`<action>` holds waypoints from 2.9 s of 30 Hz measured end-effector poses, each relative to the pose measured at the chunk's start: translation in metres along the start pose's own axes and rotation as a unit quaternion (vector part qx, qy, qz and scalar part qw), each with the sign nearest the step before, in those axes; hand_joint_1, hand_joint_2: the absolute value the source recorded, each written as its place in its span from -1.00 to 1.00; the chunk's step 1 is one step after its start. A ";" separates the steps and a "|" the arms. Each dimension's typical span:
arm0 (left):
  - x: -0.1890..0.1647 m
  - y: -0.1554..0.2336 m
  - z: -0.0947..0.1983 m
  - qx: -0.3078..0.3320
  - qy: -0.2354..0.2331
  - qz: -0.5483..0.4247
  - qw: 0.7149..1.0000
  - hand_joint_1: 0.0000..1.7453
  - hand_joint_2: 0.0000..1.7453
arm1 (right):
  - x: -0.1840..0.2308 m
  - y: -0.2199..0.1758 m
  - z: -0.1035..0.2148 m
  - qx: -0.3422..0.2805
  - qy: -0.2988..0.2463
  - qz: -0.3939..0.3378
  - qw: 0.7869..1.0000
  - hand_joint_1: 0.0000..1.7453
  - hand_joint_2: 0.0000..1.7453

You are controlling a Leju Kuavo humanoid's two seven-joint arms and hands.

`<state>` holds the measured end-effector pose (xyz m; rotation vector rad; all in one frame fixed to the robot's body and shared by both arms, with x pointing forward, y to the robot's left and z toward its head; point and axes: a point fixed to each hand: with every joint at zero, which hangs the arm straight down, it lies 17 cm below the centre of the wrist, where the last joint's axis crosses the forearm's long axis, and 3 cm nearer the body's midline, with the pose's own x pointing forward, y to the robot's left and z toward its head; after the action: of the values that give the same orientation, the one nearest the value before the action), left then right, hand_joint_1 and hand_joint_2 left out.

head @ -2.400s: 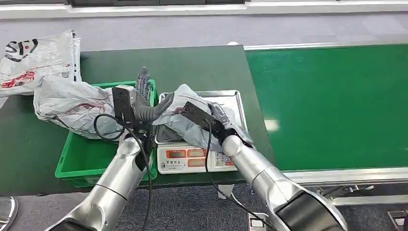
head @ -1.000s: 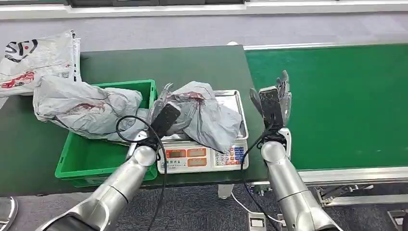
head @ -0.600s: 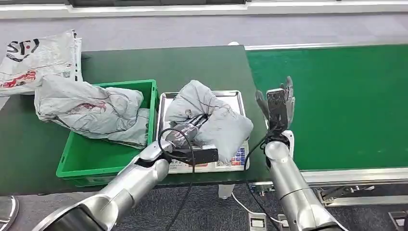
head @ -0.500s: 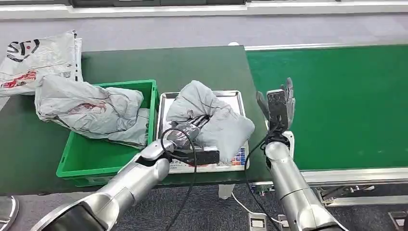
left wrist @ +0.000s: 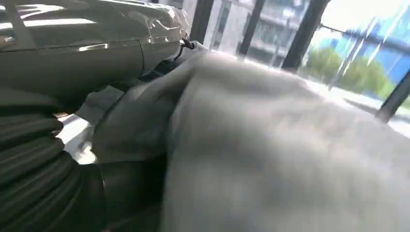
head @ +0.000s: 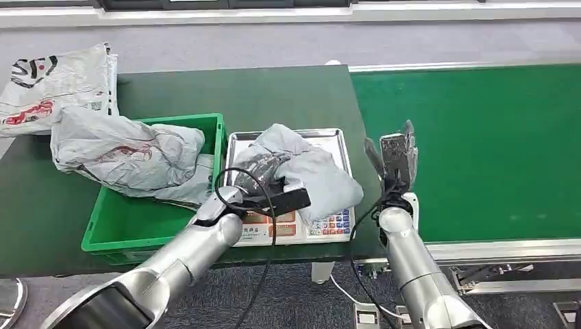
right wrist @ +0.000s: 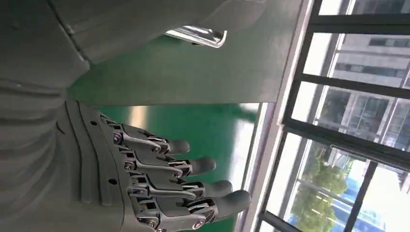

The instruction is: Moved the parcel from conveyor to table for the left to box.

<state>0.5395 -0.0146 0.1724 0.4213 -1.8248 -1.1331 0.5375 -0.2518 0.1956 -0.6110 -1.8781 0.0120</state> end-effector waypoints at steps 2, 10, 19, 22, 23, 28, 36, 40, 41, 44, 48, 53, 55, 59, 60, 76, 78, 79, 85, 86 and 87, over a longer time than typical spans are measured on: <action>0.006 0.019 -0.006 0.025 -0.004 0.012 1.000 1.00 1.00 | -0.002 0.000 0.001 0.000 0.000 -0.001 1.000 -1.00 1.00; 0.017 0.044 -0.013 0.057 -0.015 0.024 0.998 1.00 1.00 | -0.007 -0.001 0.002 0.001 0.005 0.002 1.000 -1.00 1.00; 0.039 0.126 -0.023 0.163 -0.034 0.038 0.985 1.00 1.00 | -0.011 0.000 0.006 0.002 0.011 -0.008 1.000 -1.00 1.00; 0.038 0.168 -0.023 0.216 -0.023 0.008 0.976 1.00 1.00 | -0.013 -0.003 0.006 -0.004 0.013 -0.010 1.000 -1.00 1.00; 0.033 0.183 -0.022 0.239 -0.014 -0.009 0.971 1.00 1.00 | -0.014 -0.004 0.006 -0.007 0.013 -0.009 1.000 -1.00 1.00; 0.019 0.269 0.004 0.361 -0.008 -0.205 0.909 1.00 1.00 | -0.025 -0.011 0.012 -0.014 0.024 0.000 1.000 -1.00 1.00; -0.034 0.338 0.046 0.430 0.059 -0.235 0.869 1.00 1.00 | -0.031 -0.013 0.018 -0.017 0.030 0.004 0.999 -1.00 1.00; -0.042 0.344 0.058 0.438 0.081 -0.266 0.855 1.00 1.00 | -0.032 -0.014 0.019 -0.018 0.032 0.004 0.999 -1.00 1.00; -0.046 0.347 0.063 0.440 0.095 -0.285 0.846 1.00 1.00 | -0.032 -0.015 0.020 -0.019 0.032 0.006 0.999 -1.00 1.00; -0.088 0.358 0.085 0.453 0.200 -0.290 0.819 1.00 1.00 | -0.034 -0.021 0.023 -0.026 0.039 0.013 0.999 -1.00 1.00; -0.153 0.319 0.085 0.365 0.298 -0.322 0.821 1.00 1.00 | -0.040 -0.029 0.030 -0.027 0.046 0.013 0.998 -1.00 1.00; -0.226 0.206 0.086 0.132 0.326 -0.338 0.873 1.00 1.00 | -0.041 -0.027 0.029 -0.006 0.040 0.014 0.999 -1.00 1.00; -0.242 0.160 0.096 0.054 0.325 -0.323 0.887 1.00 1.00 | -0.039 -0.025 0.028 -0.001 0.037 0.016 0.999 -1.00 1.00; -0.252 0.135 0.107 0.019 0.330 -0.318 0.888 1.00 1.00 | -0.038 -0.025 0.028 -0.001 0.035 0.017 0.999 -1.00 1.00; -0.254 0.133 0.108 0.015 0.332 -0.318 0.888 1.00 1.00 | -0.038 -0.025 0.028 -0.001 0.035 0.017 0.999 -1.00 1.00; -0.259 0.123 0.114 0.001 0.336 -0.315 0.888 1.00 1.00 | -0.038 -0.025 0.028 0.000 0.035 0.018 0.999 -1.00 1.00; -0.260 0.122 0.114 0.000 0.337 -0.315 0.888 1.00 1.00 | -0.038 -0.025 0.028 0.000 0.035 0.018 0.999 -1.00 1.00; -0.260 0.122 0.114 0.000 0.337 -0.315 0.888 1.00 1.00 | -0.038 -0.025 0.028 0.000 0.035 0.018 0.999 -1.00 1.00; -0.268 0.103 0.120 -0.057 0.345 -0.307 0.885 -1.00 1.00 | -0.038 -0.023 0.028 0.005 0.035 0.018 0.999 -1.00 1.00; -0.271 0.096 0.124 -0.079 0.350 -0.300 0.884 -1.00 1.00 | -0.039 -0.023 0.028 0.005 0.035 0.018 0.999 -1.00 1.00; -0.272 0.095 0.124 -0.085 0.352 -0.295 0.884 -1.00 1.00 | -0.040 -0.025 0.028 0.003 0.037 0.019 0.999 -1.00 1.00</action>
<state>0.5939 0.2836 0.0907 1.1681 -0.9586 -1.2913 0.5130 -0.2821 0.1569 -0.6333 -1.7943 0.0197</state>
